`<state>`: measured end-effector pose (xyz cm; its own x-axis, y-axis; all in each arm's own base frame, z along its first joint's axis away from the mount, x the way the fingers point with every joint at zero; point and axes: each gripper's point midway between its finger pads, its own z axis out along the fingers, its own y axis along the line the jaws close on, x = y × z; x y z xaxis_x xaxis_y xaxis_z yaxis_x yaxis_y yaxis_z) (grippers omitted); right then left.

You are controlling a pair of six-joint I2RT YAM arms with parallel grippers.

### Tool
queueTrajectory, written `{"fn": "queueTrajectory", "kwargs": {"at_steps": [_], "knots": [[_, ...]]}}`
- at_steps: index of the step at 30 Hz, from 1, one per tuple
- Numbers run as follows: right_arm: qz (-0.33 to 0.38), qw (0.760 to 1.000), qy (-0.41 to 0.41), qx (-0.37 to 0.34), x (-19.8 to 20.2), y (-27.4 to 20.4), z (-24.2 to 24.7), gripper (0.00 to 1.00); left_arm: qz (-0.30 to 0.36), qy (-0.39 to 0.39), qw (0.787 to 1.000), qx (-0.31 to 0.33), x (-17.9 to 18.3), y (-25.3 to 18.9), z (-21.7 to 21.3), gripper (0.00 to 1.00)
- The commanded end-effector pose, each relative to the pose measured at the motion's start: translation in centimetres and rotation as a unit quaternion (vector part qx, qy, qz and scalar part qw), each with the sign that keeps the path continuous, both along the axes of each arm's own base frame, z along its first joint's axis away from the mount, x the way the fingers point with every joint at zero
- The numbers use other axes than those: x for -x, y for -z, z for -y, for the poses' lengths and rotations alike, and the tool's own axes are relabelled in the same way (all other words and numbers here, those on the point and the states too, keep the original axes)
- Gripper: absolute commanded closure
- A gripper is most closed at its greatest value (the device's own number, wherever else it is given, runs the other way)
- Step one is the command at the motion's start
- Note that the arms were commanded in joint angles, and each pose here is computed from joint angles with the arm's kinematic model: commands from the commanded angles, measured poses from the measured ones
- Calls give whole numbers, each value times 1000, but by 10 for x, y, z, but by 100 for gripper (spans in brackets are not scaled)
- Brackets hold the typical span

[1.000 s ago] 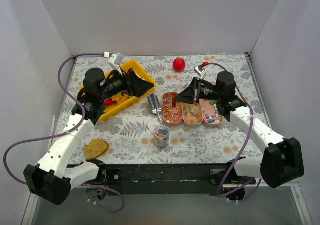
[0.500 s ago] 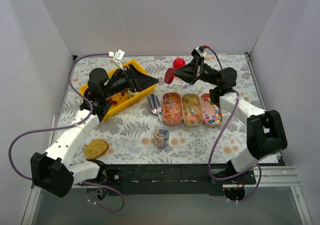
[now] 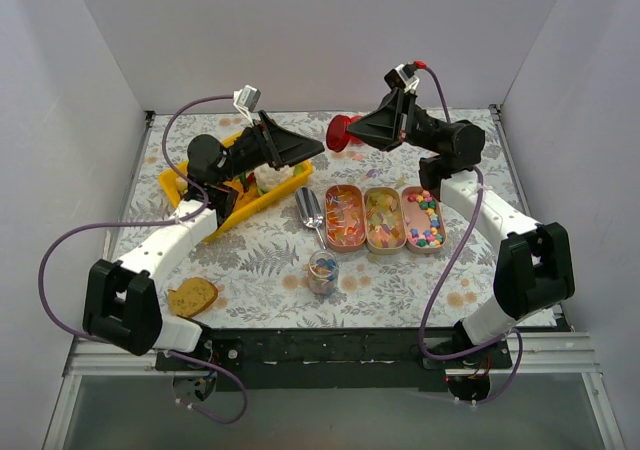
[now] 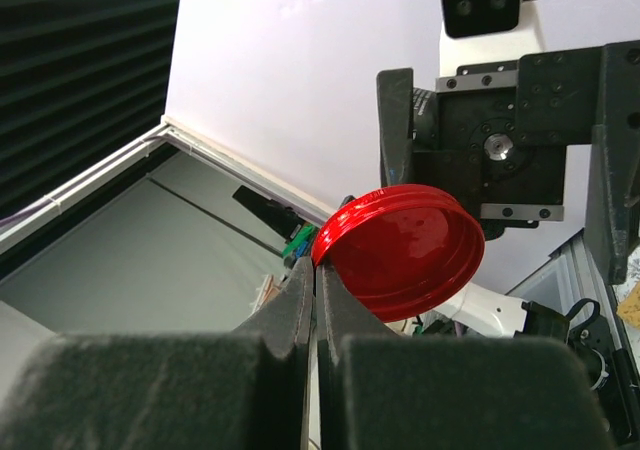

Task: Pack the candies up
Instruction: Pick up the bottle lid at the center of the board.

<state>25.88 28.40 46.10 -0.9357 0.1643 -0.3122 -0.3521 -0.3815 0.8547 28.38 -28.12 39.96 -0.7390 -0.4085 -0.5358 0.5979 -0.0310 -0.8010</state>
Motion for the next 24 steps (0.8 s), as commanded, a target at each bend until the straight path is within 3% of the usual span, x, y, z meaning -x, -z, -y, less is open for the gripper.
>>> {"fn": "queueTrajectory", "kwargs": {"at_steps": [1, 14, 24], "knots": [[254, 959, -50, -120, 97, -49, 34, 99, 8, 61, 995, 78, 21, -52, -5, 12], [249, 959, -77, -110, 99, -38, 17, 99, 14, 85, 983, 161, 36, -86, -19, 28], [269, 954, -92, -100, 91, -36, 5, 99, -6, 133, 976, 170, 49, -85, -21, 36]]}}
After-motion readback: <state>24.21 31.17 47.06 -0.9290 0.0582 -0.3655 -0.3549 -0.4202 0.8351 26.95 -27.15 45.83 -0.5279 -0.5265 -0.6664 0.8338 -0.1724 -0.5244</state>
